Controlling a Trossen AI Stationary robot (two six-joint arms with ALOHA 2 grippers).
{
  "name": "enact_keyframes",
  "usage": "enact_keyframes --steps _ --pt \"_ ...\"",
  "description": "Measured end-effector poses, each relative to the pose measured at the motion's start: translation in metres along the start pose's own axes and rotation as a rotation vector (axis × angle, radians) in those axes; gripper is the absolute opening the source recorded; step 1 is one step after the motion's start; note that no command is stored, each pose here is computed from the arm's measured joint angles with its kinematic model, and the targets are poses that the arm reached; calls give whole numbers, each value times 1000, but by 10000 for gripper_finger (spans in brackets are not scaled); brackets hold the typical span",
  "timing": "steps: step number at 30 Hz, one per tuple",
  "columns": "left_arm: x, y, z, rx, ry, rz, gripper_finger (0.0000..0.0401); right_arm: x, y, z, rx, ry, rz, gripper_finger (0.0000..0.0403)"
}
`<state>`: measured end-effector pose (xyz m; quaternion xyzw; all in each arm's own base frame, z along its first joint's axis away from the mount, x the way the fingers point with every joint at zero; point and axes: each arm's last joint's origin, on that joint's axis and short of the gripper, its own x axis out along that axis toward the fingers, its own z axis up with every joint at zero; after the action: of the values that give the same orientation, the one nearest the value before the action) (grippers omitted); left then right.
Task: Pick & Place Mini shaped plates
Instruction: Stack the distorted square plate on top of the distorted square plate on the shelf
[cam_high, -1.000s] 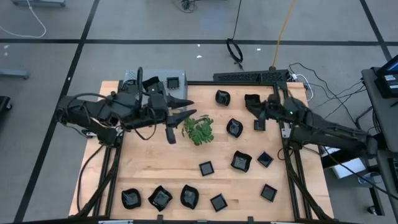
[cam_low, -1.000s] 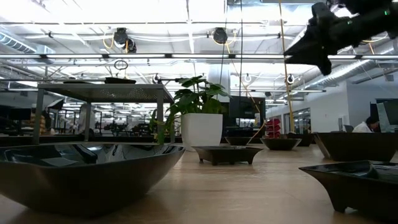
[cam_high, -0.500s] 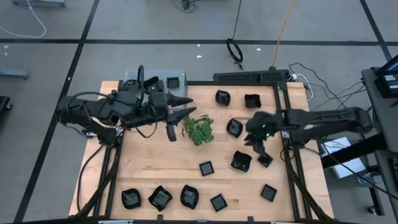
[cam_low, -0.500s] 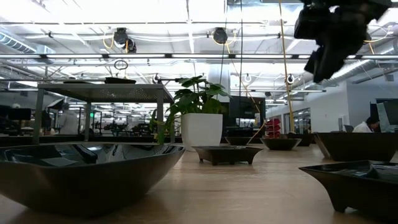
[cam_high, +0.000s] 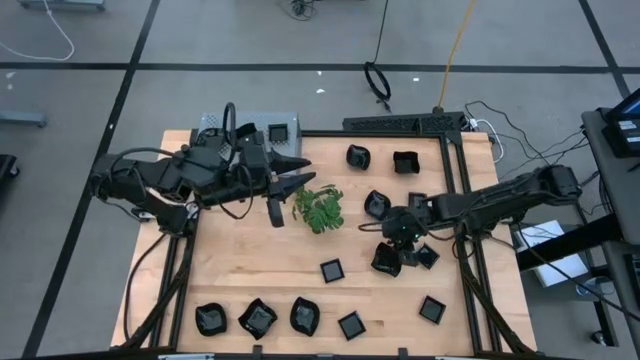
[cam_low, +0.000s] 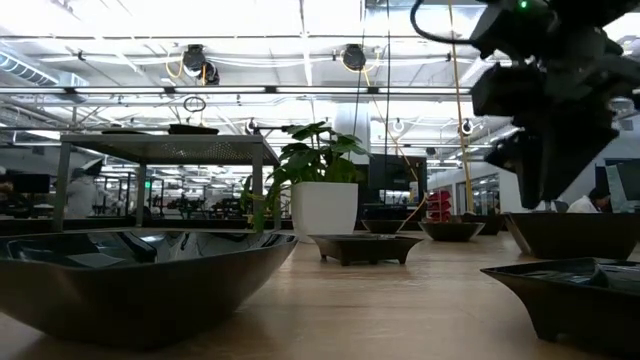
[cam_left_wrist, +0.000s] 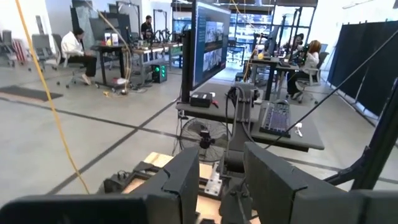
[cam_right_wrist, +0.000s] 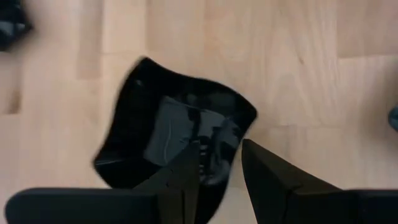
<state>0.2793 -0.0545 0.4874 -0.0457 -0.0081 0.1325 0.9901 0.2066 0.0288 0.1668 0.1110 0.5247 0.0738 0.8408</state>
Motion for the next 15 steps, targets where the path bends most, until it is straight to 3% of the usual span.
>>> enact_keyframes --steps 15 --pt "0 0 -5 -51 45 4 127 20 -9 -22 33 -25 -49 104"
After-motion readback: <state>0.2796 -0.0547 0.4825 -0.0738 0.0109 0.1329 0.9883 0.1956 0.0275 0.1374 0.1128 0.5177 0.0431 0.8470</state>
